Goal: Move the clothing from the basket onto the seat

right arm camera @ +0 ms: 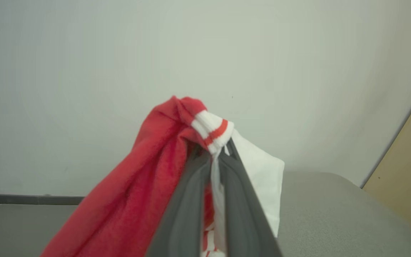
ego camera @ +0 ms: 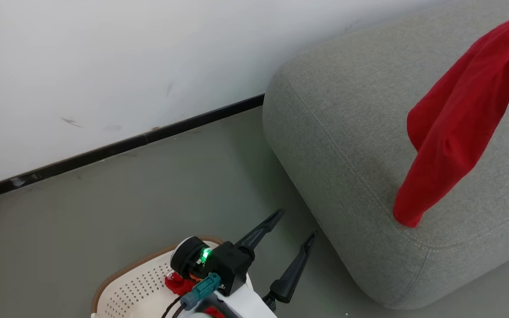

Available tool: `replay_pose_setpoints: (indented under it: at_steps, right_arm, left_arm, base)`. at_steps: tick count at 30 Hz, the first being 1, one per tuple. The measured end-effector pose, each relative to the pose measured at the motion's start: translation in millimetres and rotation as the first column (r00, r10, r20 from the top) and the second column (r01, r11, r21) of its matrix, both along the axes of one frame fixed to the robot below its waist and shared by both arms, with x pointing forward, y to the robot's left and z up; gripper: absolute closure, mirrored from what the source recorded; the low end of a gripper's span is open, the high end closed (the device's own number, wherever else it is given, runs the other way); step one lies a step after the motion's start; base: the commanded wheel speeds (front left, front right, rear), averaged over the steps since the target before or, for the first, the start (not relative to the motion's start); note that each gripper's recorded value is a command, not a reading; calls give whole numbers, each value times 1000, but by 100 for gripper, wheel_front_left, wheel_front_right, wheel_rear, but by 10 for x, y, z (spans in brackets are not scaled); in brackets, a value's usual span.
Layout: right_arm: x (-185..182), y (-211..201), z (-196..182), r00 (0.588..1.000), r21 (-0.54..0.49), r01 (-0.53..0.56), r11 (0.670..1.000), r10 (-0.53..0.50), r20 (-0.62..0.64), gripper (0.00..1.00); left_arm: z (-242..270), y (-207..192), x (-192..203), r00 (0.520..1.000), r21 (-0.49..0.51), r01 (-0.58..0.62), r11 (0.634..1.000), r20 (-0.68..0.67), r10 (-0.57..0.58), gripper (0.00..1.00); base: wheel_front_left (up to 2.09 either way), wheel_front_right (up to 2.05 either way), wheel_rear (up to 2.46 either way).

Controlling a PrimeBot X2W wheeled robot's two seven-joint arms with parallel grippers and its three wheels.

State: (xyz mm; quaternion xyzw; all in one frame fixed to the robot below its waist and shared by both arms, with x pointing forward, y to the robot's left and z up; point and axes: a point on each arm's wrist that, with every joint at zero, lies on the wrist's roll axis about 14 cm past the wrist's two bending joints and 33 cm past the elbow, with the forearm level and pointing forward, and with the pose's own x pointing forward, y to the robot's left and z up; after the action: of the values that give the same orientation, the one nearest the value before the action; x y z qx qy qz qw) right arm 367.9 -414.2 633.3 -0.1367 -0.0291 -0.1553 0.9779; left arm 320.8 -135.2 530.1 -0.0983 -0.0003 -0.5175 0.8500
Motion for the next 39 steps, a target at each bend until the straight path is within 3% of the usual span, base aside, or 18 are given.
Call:
replay_pose_setpoints:
  at_steps: [12,24,29,39]
  right_arm:
    - [360,-376,338,997,-74,81,994,-80,6,100]
    - [598,-802,411,982,-95,187,978,-189,-9,100]
    - [714,-838,124,978,-74,196,978,-200,-53,100]
    - [669,-784,-1062,938,28,235,972,-219,-270,100]
  left_arm:
    - [-42,59,324,999,14,-35,999,13,35,0]
    - [-170,193,629,997,26,-75,997,3,75,0]
    - [-223,225,717,996,29,-84,996,-4,84,0]
    - [-377,246,836,997,53,-78,996,-22,79,0]
  base:
    - [0,0,0]
    - [0,0,0]
    - [0,0,0]
    - [0,0,0]
